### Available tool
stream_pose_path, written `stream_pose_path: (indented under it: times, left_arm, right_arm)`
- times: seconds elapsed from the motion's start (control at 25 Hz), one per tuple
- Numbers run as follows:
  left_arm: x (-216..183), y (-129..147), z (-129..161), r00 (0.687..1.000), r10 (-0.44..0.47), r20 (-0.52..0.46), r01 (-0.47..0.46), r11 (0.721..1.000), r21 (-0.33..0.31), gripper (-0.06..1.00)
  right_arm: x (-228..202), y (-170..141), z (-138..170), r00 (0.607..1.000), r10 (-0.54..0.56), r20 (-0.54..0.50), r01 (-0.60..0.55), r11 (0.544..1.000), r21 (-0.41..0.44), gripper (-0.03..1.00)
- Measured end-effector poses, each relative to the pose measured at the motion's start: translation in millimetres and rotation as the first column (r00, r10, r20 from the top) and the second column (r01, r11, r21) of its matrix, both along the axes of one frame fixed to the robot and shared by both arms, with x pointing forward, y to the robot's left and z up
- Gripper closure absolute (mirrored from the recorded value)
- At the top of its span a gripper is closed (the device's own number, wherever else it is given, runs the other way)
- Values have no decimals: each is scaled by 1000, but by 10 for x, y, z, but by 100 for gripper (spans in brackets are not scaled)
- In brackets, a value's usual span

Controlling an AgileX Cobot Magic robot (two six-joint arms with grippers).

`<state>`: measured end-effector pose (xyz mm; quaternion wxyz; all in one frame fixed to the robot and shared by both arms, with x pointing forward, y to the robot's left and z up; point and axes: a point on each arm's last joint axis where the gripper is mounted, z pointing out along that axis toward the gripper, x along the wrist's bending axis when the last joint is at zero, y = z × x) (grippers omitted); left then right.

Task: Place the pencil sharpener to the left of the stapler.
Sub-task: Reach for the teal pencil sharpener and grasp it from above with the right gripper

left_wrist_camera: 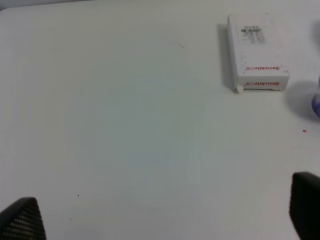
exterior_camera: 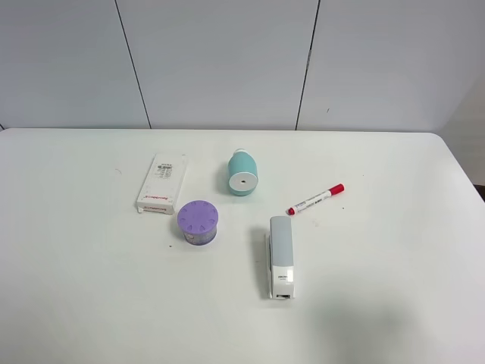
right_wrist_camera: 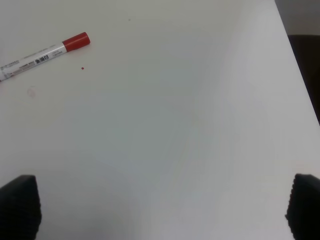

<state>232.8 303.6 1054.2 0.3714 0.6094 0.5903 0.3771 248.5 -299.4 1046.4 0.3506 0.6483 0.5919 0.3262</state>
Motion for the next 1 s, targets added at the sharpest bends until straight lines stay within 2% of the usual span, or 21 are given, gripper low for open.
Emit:
stream_pose_path:
  times: [0.72,0.84,1.0]
  left_arm:
    - [0,-2,0,1000,-2,0,2,1000,-2,-5]
    - [0,-2,0,1000,-2,0,2,1000,-2,-5]
    - [0,-2,0,1000,-2,0,2,1000,-2,-5]
  right_arm:
    - [0,0,0,1000,0,0,0,1000,0,-2]
    - [23,40,57,999,36,3,-36,999,29,-2]
    - [323,130,385,991,131,-7,-129,985,117,-2]
